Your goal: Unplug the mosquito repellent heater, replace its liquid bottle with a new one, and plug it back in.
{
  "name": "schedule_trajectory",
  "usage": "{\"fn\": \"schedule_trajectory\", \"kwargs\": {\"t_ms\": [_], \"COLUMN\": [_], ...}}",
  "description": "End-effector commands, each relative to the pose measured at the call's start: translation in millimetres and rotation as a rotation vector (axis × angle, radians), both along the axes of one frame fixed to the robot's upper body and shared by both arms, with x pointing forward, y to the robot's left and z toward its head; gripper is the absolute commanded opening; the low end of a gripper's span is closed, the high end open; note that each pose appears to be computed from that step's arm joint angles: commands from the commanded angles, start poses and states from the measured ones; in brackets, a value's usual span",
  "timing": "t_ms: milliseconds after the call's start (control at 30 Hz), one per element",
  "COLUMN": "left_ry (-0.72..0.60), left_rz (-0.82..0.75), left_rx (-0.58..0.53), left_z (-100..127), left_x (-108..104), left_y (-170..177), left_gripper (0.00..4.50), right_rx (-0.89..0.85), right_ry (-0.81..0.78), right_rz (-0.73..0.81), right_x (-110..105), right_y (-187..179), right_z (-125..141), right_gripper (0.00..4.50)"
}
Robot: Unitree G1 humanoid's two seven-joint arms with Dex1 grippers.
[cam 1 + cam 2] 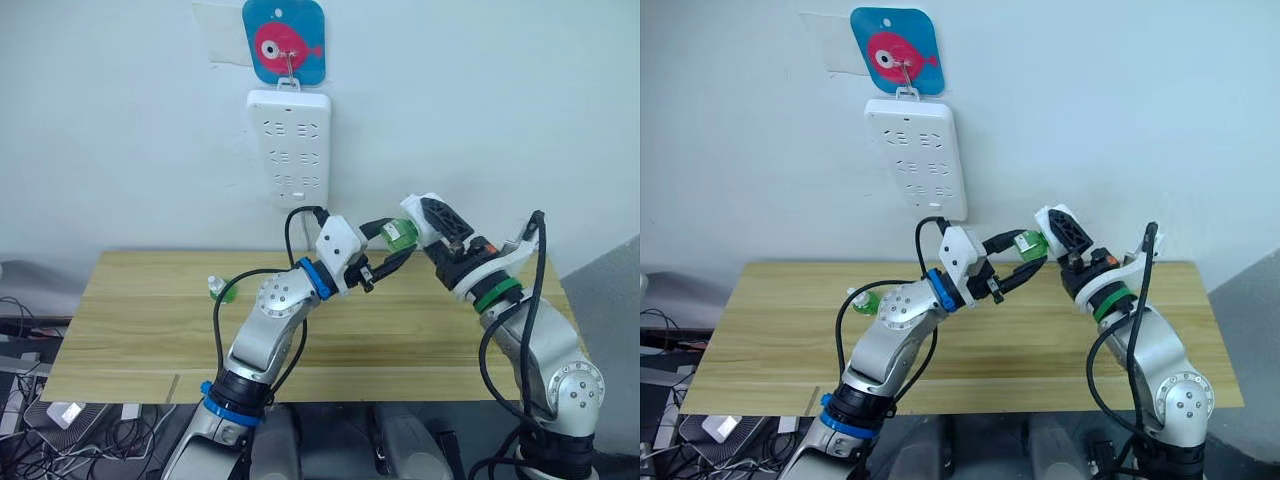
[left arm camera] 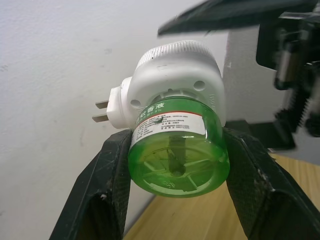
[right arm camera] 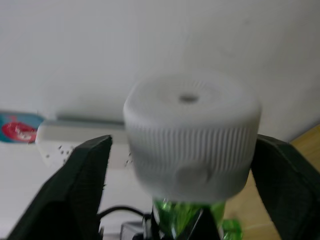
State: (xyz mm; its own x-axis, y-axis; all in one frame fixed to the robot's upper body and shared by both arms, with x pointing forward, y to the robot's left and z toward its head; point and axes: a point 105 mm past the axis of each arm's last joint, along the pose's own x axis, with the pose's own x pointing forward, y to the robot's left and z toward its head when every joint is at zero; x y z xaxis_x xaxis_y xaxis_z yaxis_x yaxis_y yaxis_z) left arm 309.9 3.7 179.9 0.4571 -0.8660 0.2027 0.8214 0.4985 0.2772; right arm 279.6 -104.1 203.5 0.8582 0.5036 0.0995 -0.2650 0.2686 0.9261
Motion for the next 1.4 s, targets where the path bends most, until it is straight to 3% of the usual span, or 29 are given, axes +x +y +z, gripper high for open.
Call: {"fn": "schedule_trajectory", "kwargs": {"t_ms": [33, 167, 367, 633, 1000, 1133, 1200, 1400], "left_ry": [-0.106, -0.163, -0.172, -0.178, -0.227, -0.22, -0.221, -0.17], "left_rz": [-0.108, -0.232, -0.303, -0.326, -0.353, -0.353, -0.356, -0.383], "left_rx": [0.024, 0.108, 0.161, 0.169, 0.198, 0.196, 0.196, 0.172], "left_z": [16.9, 14.3, 4.2, 1.4, -0.2, -1.1, -1.1, 1.5], "left_x": [-12.6, -25.0, -28.6, -37.4, -43.6, -44.2, -45.4, -49.1], "left_y": [-2.0, -2.0, 4.0, 9.1, 2.1, 1.6, 1.4, 0.2], "left_gripper": [2.31, 2.31, 2.31, 2.31, 2.31, 2.31, 2.31, 2.31], "right_rx": [-0.025, -0.074, -0.158, -0.169, -0.199, -0.187, -0.189, -0.195], "right_ry": [-0.07, -0.119, -0.097, 0.01, 0.056, 0.053, 0.048, 0.037], "right_rz": [0.187, 0.345, 0.727, 0.911, 0.941, 0.949, 0.959, 0.978], "right_x": [-10.6, 2.0, -4.2, -11.9, -11.1, -11.8, -14.0, -17.8], "right_y": [9.5, 1.8, -22.6, -39.9, -39.1, -39.7, -39.4, -39.2], "right_z": [3.4, -2.4, -3.6, 5.5, 5.3, 6.9, 7.7, 10.3], "right_gripper": [4.42, 4.42, 4.42, 4.42, 4.42, 3.63, 3.01, 3.01]}}
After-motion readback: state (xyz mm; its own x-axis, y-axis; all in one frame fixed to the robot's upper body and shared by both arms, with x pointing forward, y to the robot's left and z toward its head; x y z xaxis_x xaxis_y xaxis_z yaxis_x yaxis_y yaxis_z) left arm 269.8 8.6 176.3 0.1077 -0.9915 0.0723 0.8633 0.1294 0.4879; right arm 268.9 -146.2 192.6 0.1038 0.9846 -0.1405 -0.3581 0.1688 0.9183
